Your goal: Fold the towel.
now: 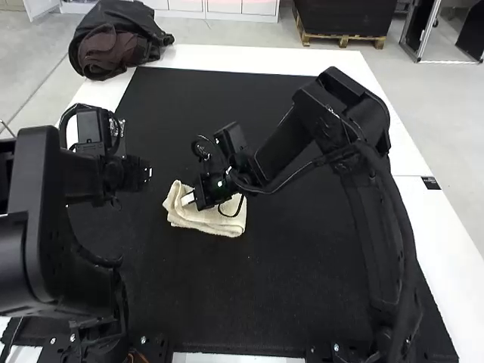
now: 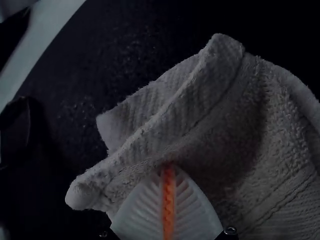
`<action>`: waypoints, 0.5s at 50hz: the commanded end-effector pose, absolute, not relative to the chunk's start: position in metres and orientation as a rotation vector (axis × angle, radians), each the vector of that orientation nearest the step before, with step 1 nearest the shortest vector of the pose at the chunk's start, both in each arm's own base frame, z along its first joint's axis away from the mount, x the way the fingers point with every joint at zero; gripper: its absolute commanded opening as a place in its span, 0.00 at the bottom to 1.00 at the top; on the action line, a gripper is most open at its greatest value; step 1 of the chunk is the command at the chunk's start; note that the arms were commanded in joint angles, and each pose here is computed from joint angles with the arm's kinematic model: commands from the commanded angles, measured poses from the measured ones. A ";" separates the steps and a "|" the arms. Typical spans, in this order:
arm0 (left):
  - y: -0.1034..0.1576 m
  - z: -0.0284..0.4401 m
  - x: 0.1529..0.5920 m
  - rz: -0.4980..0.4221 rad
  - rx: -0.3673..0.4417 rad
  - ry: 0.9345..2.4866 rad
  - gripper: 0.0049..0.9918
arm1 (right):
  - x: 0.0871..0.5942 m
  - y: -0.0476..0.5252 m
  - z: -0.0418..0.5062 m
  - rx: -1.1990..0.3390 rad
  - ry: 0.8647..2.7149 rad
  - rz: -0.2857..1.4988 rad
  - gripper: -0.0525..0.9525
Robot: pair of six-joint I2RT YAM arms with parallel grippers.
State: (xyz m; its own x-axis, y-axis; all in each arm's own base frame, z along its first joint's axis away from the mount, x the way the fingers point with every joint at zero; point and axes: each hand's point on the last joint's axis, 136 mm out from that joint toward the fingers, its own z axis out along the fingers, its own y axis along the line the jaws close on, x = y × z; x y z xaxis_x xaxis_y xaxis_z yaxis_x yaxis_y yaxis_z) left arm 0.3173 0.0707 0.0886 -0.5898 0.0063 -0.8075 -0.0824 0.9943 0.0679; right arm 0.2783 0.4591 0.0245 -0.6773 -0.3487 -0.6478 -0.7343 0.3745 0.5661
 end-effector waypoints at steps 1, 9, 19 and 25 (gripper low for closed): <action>0.076 0.109 0.326 0.127 -0.062 2.145 0.97 | 0.278 0.470 0.028 -0.965 2.183 1.249 0.04; 0.075 0.110 0.326 0.125 -0.061 2.145 0.97 | 0.275 0.478 0.023 -0.979 2.175 1.254 0.04; 0.075 0.110 0.326 0.125 -0.061 2.145 0.97 | 0.275 0.484 0.016 -0.989 2.172 1.257 0.04; 0.074 0.110 0.327 0.121 -0.057 2.145 0.97 | 0.274 0.484 0.005 -0.995 2.186 1.250 0.04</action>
